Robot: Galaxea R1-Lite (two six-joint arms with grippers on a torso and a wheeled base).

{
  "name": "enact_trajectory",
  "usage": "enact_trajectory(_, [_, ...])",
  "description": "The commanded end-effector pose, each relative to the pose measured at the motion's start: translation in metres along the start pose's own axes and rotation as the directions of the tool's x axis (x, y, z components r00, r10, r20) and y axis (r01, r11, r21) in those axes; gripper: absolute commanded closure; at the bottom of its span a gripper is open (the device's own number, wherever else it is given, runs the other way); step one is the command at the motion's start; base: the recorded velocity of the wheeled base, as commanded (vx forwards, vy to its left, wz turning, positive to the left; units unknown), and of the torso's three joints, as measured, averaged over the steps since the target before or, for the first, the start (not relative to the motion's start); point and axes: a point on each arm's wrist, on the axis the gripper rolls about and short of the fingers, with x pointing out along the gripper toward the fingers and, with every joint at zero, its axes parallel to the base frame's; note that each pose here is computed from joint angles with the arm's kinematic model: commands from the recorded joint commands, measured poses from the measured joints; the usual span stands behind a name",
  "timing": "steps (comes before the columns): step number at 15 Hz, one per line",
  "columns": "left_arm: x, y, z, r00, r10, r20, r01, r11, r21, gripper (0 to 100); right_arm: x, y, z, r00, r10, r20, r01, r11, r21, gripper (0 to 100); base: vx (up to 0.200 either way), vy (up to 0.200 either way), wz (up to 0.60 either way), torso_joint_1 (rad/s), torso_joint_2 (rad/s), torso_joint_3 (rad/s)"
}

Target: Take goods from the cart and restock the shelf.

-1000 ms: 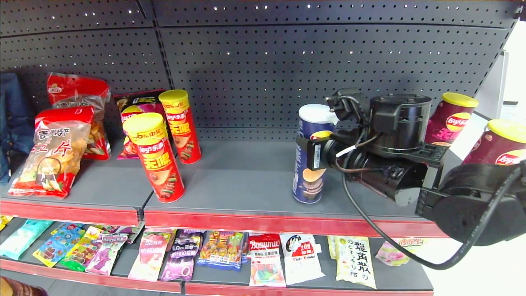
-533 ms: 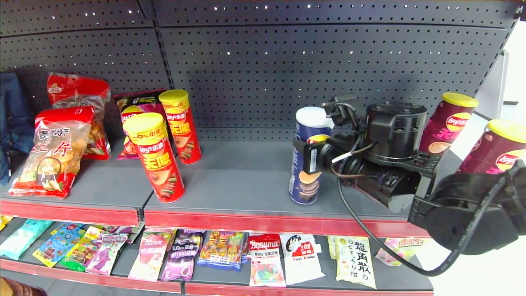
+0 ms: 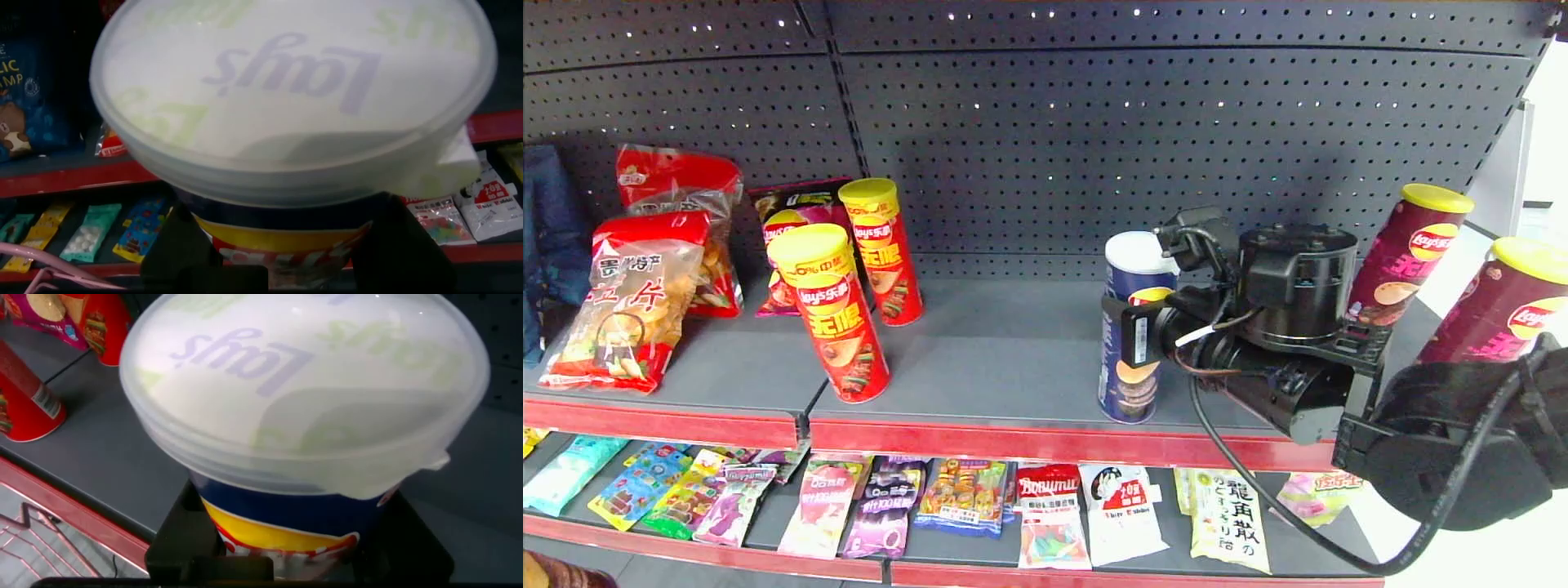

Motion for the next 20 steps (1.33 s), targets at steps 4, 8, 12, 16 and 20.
enact_trajectory(4, [0.000, 0.000, 0.000, 1.000, 0.000, -0.001, 0.000, 1.000, 0.000, 100, -0.001, 0.002, -0.001, 1.000, 0.003, -0.002, -0.003, 1.000, -0.001, 100, 0.000, 0.000, 0.00, 0.000, 0.00, 0.000])
enact_trajectory(8, [0.000, 0.000, 0.000, 1.000, 0.000, -0.001, 0.000, 1.000, 0.000, 100, -0.001, 0.002, -0.001, 1.000, 0.000, -0.001, 0.000, 1.000, 0.004, 100, 0.000, 0.000, 0.00, 0.000, 0.00, 0.000])
enact_trajectory(12, [0.000, 0.000, 0.000, 1.000, 0.000, -0.003, 0.000, 1.000, 0.000, 100, -0.004, 0.001, 0.003, 1.000, -0.019, 0.010, 0.019, 1.000, 0.011, 0, 0.000, 0.000, 0.00, 0.000, 0.00, 0.000])
enact_trajectory(16, [0.001, 0.000, 0.000, 1.000, -0.004, -0.005, 0.004, 1.000, 0.000, 100, -0.021, -0.001, 0.000, 1.000, -0.011, -0.001, 0.011, 1.000, 0.003, 0, 0.000, 0.000, 0.00, 0.000, 0.00, 0.000])
enact_trajectory(20, [0.001, 0.000, 0.000, 1.000, -0.005, -0.002, 0.005, 1.000, 0.000, 100, -0.062, -0.009, -0.004, 1.000, 0.014, 0.000, -0.014, 1.000, 0.004, 0, 0.000, 0.000, 0.00, 0.000, 0.00, 0.000])
